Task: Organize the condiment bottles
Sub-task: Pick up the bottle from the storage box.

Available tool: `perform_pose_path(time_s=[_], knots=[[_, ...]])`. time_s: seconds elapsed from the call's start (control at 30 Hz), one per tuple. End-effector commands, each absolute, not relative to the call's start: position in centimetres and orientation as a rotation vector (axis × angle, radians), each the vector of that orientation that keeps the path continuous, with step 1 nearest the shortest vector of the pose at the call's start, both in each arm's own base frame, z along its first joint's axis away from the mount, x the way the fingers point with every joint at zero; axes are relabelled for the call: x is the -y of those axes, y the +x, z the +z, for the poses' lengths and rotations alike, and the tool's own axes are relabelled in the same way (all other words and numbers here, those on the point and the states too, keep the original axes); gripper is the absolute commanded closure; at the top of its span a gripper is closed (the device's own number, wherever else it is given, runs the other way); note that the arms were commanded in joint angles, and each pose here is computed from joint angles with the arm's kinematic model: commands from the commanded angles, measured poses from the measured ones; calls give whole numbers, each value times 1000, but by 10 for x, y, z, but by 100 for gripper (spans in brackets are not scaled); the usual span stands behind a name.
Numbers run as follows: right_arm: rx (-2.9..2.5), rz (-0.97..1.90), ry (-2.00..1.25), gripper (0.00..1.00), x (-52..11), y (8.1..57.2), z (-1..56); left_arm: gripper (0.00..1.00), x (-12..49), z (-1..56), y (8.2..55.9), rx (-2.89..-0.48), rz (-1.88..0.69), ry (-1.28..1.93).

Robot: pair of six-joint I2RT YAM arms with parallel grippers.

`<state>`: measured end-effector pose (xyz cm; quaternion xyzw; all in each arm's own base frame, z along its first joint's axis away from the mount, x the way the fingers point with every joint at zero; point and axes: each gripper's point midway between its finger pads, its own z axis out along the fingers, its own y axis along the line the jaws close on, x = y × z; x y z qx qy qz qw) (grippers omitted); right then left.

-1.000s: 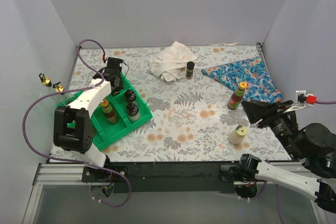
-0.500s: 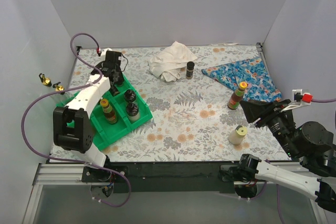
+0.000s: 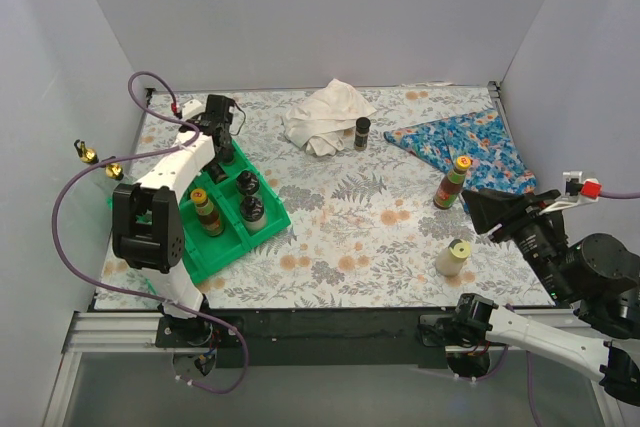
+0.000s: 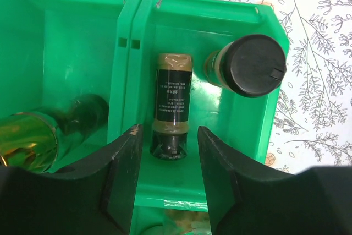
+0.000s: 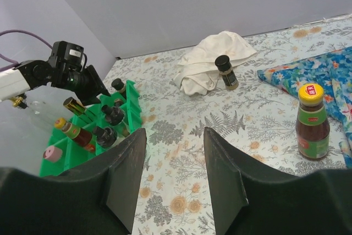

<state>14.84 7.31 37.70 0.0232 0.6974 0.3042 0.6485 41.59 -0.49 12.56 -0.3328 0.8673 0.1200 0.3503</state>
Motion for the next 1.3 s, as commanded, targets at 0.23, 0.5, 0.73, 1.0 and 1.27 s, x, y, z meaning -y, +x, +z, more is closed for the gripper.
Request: perform_pose_path(time_s=[0.23, 0.5, 0.73, 1.0, 1.27], knots=[[-1517, 715, 106, 46, -60, 147, 397, 56, -1, 104, 413, -2250, 320, -992], [-1520, 707, 108, 46, -60, 148, 395, 55, 3, 77, 411, -2299, 315, -1003], [-1521, 702, 110, 46, -59, 149, 394, 50, 6, 55, 409, -2352, 330, -1003], [-1522, 690, 114, 46, -58, 150, 392, 50, 0, 40, 404, -2371, 400, -1007], [-1523, 682, 116, 46, -57, 151, 392, 83, -5, 44, 402, -2354, 426, -1010]])
